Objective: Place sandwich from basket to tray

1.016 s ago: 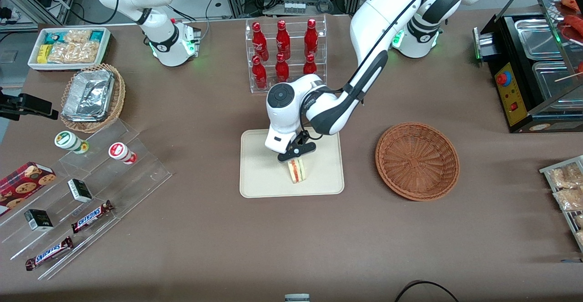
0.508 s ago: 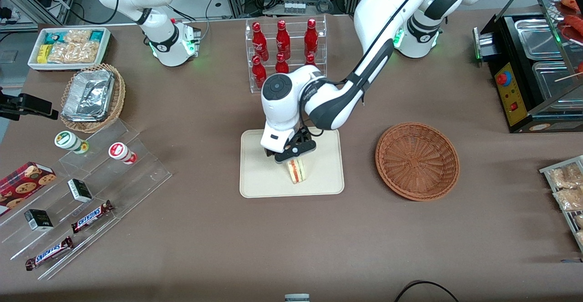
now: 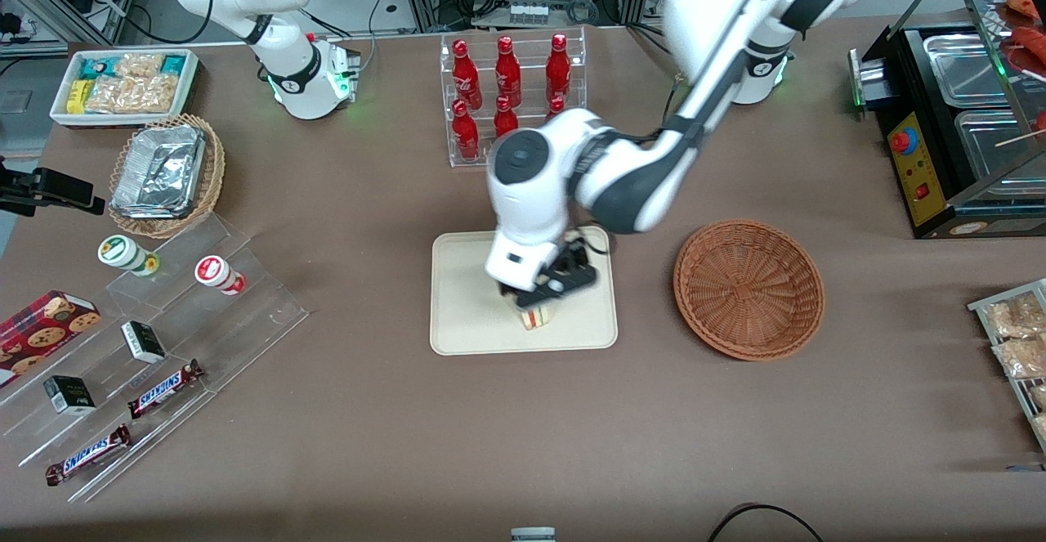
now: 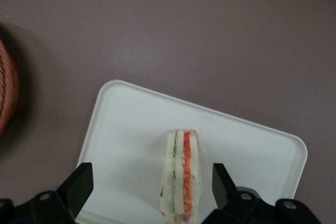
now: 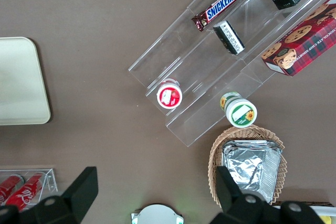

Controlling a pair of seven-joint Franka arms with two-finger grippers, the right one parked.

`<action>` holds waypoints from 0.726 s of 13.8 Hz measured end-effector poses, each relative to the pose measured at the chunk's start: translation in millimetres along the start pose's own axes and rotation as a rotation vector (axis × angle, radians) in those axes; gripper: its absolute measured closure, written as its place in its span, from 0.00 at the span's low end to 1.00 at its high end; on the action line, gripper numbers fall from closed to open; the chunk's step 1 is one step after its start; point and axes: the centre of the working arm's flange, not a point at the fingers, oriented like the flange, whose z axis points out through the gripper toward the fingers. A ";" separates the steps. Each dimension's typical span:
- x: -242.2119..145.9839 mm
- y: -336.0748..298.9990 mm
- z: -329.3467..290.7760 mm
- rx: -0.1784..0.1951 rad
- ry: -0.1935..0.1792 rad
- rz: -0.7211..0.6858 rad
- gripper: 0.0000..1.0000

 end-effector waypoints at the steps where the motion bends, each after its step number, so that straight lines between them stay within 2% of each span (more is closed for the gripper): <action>1: 22.2 -18.8 -11.2 -0.010 -0.012 0.017 0.00; 4: 75.5 -81.2 -30.8 -0.025 -0.056 0.083 0.00; 7: 120.5 -151.6 -43.7 0.009 -0.119 0.175 0.00; 10: 155.3 -217.2 -64.7 0.031 -0.157 0.274 0.00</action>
